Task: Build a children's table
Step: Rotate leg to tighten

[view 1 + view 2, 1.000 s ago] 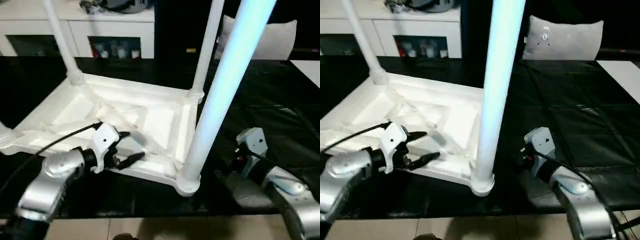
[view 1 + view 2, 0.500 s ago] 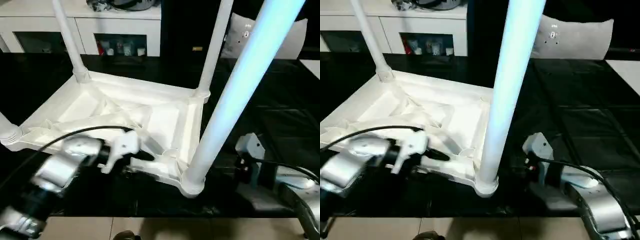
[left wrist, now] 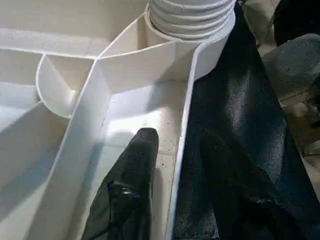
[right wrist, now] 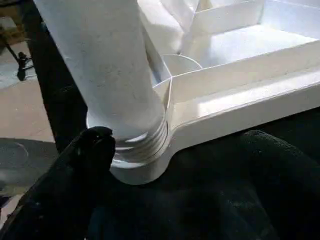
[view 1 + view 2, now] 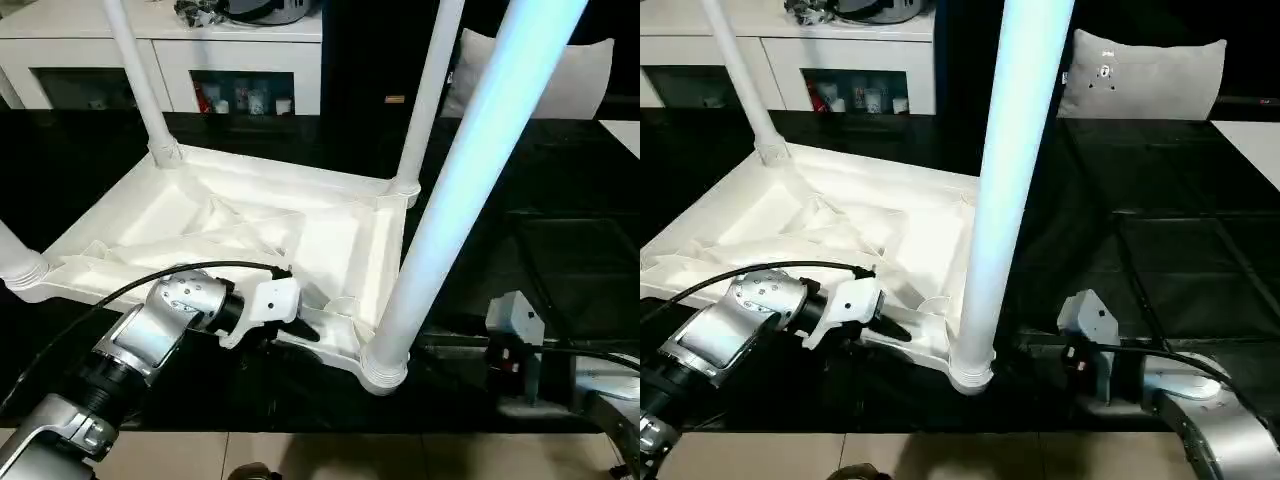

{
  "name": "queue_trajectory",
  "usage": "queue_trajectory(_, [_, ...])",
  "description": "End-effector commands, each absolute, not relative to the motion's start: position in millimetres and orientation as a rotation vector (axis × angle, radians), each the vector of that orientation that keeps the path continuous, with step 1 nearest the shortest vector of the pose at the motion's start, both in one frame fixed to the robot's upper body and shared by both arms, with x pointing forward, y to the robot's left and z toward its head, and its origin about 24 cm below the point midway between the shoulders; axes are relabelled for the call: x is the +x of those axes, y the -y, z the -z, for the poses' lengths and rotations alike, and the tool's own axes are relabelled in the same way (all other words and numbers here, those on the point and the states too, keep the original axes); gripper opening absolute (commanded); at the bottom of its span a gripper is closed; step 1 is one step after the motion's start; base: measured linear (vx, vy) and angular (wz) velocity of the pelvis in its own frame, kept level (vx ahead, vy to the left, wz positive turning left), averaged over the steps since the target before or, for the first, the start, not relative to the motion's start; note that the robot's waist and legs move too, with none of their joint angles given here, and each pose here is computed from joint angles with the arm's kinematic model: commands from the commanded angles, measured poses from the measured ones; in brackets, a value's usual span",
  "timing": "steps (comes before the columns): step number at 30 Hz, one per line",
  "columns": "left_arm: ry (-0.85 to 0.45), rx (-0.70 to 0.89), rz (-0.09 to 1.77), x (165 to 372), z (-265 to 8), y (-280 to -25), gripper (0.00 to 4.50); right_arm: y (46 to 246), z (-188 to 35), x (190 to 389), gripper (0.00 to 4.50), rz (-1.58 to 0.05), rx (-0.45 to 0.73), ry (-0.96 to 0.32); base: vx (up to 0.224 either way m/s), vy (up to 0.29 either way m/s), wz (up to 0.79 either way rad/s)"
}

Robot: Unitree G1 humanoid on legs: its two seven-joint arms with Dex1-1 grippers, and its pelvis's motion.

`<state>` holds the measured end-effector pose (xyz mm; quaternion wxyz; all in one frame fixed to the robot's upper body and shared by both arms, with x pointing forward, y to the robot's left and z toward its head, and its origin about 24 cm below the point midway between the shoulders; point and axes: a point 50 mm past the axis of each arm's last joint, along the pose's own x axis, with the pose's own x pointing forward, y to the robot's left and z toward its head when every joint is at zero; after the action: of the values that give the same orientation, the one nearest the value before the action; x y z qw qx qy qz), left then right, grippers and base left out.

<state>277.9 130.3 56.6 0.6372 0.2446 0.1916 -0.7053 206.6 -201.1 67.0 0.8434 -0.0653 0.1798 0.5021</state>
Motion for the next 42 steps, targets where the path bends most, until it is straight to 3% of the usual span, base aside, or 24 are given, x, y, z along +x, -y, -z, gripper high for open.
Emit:
queue_trajectory(1, [-0.449, 0.595, 1.632, 279.7, -57.1, -129.2, 1.2, 201.8, -73.4, 204.9, 4.5, -1.072, -0.148, -0.367, 0.0, 0.0, 0.0])
queue_trajectory(12, [-0.46, 0.59, 1.638, 283.7, -50.9, -127.8, 0.22, 198.4, -74.9, 204.7, 4.5, -1.085, -0.134, -0.371, 0.0, 0.0, 0.0])
queue_trajectory(16, [-0.467, 0.568, 1.653, 282.9, -50.7, -127.5, 0.08, 193.9, -78.4, 208.5, 4.5, -1.11, -0.083, -0.332, 0.0, 0.0, 0.0])
queue_trajectory(17, [-0.47, 0.572, 1.655, 282.7, -49.8, -128.2, 0.02, 192.3, -79.9, 211.6, 4.2, -1.127, -0.061, -0.319, 0.0, 0.0, 0.0])
queue_trajectory(19, [-0.47, 0.574, 1.656, 282.9, -49.4, -128.5, 0.02, 191.6, -79.9, 213.0, 4.2, -1.141, -0.063, -0.322, 0.0, 0.0, 0.0])
queue_trajectory(20, [-0.467, 0.58, 1.656, 283.6, -49.4, -128.6, 0.01, 189.8, -78.8, 213.8, 3.95, -1.193, -0.042, -0.345, 0.0, 0.0, 0.0])
queue_trajectory(26, [-0.459, 0.586, 1.653, 286.2, -50.8, -127.5, 0.0, 189.5, -76.5, 223.6, 3.56, -1.268, -0.065, -0.388, 0.0, 0.0, 0.0])
queue_trajectory(34, [-0.452, 0.593, 1.627, 289.1, -51.9, -129.8, 0.0, 182.5, -78.5, 237.6, 2.84, -1.309, 0.036, -0.384, 0.0, 0.0, 0.0])
queue_trajectory(42, [-0.463, 0.58, 1.602, 290.0, -51.4, -133.9, 0.0, 181.8, -73.8, 239.4, 2.17, -1.4, 0.077, -0.488, 0.0, 0.0, 0.0])
